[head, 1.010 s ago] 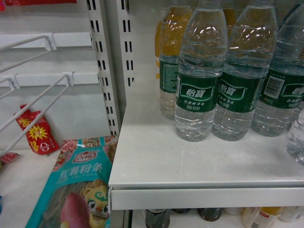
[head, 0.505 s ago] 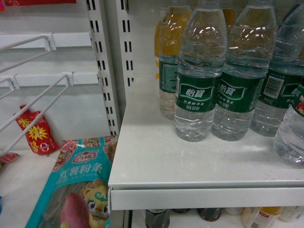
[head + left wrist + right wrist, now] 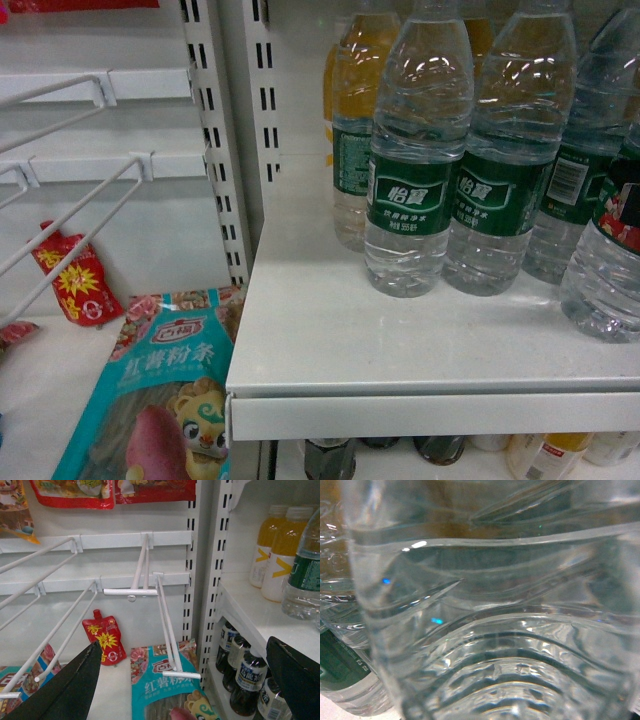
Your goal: Move water from second to third shelf
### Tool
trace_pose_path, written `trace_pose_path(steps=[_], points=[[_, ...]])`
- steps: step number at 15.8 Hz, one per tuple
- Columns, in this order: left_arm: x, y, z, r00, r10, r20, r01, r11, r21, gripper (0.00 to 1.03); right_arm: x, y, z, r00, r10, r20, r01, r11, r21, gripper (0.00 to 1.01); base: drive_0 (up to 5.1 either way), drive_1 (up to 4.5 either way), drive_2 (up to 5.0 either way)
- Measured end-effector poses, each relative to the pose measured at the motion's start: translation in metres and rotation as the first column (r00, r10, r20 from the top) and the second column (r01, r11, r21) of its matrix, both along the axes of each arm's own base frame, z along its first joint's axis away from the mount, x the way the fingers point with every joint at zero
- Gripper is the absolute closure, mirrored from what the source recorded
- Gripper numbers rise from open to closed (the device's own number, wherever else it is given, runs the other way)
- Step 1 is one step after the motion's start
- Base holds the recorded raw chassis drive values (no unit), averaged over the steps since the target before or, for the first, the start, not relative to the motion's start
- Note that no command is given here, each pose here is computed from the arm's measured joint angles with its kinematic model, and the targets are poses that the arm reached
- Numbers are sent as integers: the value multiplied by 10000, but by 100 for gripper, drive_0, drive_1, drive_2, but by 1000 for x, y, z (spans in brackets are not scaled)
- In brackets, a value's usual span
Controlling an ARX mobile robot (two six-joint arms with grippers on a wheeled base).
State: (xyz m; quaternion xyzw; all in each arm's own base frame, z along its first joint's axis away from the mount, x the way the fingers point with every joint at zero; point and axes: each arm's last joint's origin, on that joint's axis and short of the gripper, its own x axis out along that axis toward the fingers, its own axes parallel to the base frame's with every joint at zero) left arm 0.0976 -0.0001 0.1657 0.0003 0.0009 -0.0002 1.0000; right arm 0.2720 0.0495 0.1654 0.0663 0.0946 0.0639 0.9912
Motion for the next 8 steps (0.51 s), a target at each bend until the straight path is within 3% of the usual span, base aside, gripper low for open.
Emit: trace_pose_path(steps=[7, 8], points=[[0, 0, 0, 10000, 0, 0, 0, 10000, 0, 5, -1, 1, -1, 10000, -29, 85, 29, 10000, 3, 59, 0, 0, 0], [0, 0, 0, 10000, 0, 0, 0, 10000, 0, 5, -1, 1, -2, 10000, 16, 62, -16, 10000, 27, 44, 0, 0, 0]])
